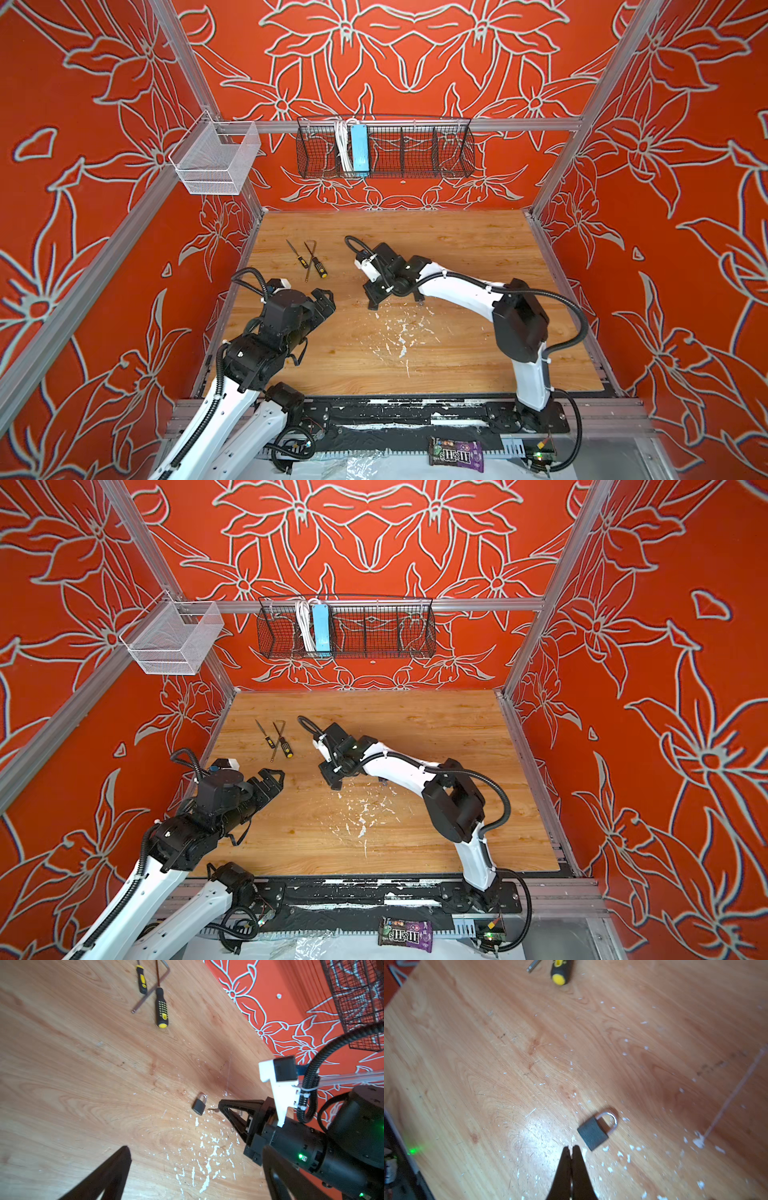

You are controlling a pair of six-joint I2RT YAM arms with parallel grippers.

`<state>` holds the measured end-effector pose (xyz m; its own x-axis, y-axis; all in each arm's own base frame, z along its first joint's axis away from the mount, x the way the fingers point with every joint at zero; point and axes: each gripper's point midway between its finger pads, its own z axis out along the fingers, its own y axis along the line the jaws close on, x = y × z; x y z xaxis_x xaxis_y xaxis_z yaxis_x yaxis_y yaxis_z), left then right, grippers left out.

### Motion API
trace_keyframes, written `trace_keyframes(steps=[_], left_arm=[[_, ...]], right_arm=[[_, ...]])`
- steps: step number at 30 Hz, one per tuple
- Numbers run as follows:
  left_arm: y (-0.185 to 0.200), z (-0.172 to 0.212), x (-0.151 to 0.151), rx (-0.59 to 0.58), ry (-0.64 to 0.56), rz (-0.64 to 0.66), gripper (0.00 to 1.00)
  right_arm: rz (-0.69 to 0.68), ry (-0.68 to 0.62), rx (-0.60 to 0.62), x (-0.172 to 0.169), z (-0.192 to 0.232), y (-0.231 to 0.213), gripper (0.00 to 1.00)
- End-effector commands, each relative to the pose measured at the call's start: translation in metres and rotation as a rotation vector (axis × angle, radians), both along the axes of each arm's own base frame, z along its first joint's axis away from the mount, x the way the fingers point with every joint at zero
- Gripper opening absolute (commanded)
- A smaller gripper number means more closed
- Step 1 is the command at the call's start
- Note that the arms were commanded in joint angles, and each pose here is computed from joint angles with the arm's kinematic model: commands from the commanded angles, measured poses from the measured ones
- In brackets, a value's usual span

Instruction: Unlock with the key

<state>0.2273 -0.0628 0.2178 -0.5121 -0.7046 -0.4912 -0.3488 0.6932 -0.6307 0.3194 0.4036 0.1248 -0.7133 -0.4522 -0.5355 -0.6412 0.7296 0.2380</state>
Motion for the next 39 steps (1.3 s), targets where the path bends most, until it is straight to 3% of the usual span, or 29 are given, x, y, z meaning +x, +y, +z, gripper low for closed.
trace_keyframes(steps=[1,10,21,31,39], left_arm=[[-0.017,0.015,0.009,-0.082,-0.043,-0.048,0.98],[-0.06,0.02,0.031,-0.311,-0.035,-0.134,0.98],[-0.101,0.004,0.056,-0.569,0.041,-0.134,0.98],[-0.158,0.01,0.075,-0.679,0.043,-0.169,0.98],[-0.169,0.036,0.08,-0.8,-0.028,-0.159,0.98]], right_arm=[[-0.091,0.045,0.079,-0.005,0.02,-0.01,0.0],[-0.196,0.051,0.146,-0.021,0.05,-0.04,0.0],[-0.26,0.015,0.263,-0.042,0.081,-0.068,0.0],[-0.222,-0.051,0.442,-0.052,0.125,-0.055,0.0],[-0.177,-0.084,0.548,-0.052,0.144,-0.031,0.0]])
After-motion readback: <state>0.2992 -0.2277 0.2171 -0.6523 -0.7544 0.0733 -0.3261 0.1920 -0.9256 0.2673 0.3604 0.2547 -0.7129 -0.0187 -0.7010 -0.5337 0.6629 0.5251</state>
